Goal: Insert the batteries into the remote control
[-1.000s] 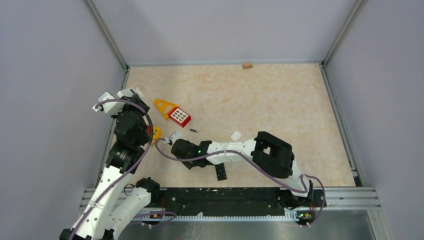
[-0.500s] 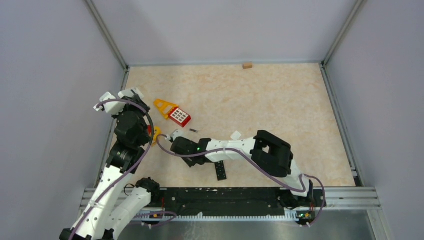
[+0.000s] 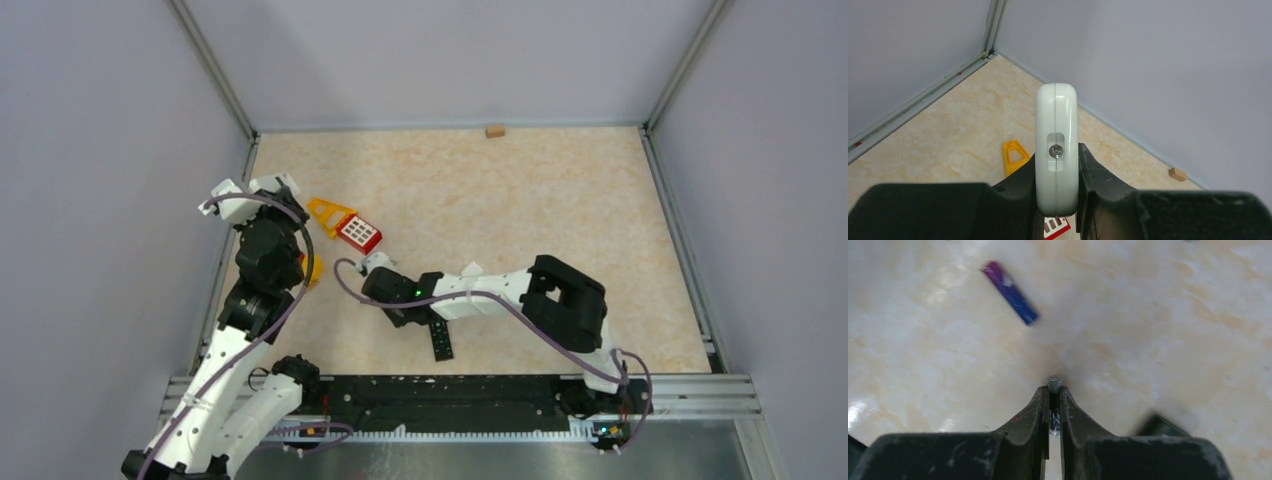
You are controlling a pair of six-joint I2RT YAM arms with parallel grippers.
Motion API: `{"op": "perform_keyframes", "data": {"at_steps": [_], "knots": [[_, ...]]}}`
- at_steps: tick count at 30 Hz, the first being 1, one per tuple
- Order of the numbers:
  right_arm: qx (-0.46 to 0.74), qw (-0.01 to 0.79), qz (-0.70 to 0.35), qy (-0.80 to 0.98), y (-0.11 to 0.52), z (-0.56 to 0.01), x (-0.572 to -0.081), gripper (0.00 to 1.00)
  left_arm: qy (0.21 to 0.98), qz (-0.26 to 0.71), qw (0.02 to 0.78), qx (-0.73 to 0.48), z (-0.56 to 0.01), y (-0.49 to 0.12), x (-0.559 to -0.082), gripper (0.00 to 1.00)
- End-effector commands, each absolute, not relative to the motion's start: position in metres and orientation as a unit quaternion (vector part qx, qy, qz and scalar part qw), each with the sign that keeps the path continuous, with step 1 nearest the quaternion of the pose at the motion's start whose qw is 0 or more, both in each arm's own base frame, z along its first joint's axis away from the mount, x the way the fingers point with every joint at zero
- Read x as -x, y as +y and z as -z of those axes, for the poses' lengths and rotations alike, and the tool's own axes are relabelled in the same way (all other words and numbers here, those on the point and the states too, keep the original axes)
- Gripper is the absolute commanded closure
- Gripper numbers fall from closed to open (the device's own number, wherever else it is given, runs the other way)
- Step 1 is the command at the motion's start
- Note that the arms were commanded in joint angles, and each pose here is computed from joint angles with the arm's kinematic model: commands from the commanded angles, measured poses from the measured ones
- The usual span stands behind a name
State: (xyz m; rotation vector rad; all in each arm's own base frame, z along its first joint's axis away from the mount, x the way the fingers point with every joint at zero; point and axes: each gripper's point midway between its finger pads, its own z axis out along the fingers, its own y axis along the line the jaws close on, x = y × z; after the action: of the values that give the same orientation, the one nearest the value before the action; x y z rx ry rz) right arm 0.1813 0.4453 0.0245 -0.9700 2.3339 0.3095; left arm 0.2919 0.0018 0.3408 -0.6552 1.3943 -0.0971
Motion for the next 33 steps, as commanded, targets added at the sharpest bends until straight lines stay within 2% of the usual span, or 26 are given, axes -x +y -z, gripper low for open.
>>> {"op": "perform_keyframes", "data": {"at_steps": [1, 7, 14, 18, 24, 33], "knots": [[0.27, 0.38, -0.152, 0.872, 0.417, -0.089, -0.232, 0.96, 0.625, 0.101, 0.725, 0.271, -0.344, -0.021, -0.307, 1.0], [0.174, 0.46, -0.201, 0.847, 0.365, -0.166, -0.268, 0.96, 0.643, 0.199, 0.704, 0.227, -0.326, -0.068, -0.329, 1.0], [0.039, 0.57, -0.305, 0.762, 0.322, -0.283, -0.3, 0.96, 0.626, 0.473, 0.603, 0.142, -0.33, -0.17, -0.324, 1.0], [-0.01, 0.616, -0.337, 0.712, 0.308, -0.339, -0.307, 0.96, 0.586, 0.575, 0.56, 0.111, -0.344, -0.198, -0.312, 1.0], [-0.026, 0.66, -0.358, 0.66, 0.305, -0.39, -0.315, 0.95, 0.547, 0.657, 0.512, 0.082, -0.359, -0.217, -0.3, 1.0], [-0.024, 0.678, -0.38, 0.628, 0.317, -0.412, -0.321, 0.94, 0.513, 0.714, 0.466, 0.1, -0.36, -0.223, -0.301, 1.0]]}}
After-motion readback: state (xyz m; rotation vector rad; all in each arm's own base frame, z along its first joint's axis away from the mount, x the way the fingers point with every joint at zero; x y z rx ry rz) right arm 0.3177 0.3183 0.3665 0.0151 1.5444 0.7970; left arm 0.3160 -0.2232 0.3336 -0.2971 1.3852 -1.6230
